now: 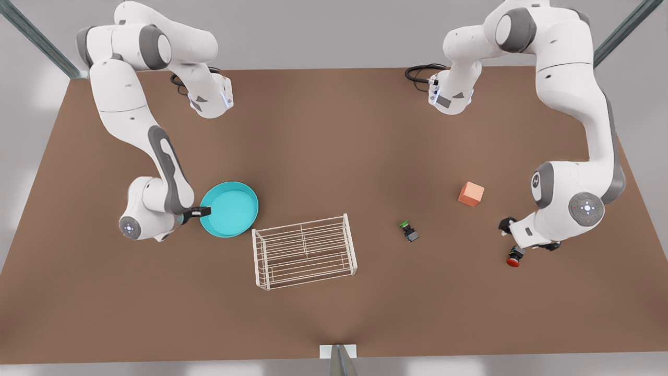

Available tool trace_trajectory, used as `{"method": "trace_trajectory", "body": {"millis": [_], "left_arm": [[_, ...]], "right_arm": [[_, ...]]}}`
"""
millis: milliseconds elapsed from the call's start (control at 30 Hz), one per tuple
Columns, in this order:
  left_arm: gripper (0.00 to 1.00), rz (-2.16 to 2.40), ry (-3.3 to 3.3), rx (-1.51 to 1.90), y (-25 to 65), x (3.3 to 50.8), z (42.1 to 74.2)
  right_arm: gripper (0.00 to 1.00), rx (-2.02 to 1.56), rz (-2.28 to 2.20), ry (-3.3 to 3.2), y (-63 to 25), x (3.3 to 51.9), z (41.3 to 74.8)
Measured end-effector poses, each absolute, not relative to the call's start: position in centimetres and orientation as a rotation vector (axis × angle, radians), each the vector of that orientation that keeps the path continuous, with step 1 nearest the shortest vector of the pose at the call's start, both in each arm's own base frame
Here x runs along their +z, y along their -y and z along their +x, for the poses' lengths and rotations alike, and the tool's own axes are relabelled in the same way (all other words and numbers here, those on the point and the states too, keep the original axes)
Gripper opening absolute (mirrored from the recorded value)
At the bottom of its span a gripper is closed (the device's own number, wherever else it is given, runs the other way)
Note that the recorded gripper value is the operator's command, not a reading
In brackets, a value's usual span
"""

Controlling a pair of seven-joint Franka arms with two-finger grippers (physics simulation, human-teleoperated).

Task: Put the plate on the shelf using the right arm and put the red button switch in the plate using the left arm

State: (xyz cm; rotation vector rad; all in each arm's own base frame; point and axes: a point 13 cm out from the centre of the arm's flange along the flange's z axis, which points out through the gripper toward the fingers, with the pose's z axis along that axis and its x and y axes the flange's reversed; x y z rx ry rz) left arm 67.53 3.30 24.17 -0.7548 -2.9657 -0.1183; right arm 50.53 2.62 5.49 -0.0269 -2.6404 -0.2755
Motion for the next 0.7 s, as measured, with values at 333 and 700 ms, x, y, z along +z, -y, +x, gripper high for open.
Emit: {"method": "trace_trajectory", "body": {"millis": [333, 700], "left_arm": [[1.0, -0.82, 2.944, -0.082, -5.7, 17.1, 68.9], [1.0, -0.823, 2.957, -0.066, -9.7, 12.8, 69.3]], "right_arm": [[0.18, -0.298, 0.059, 2.651, -3.8, 5.3, 51.2], [0.13, -0.351, 0.09, 2.578, -3.0, 10.8, 50.3]]}}
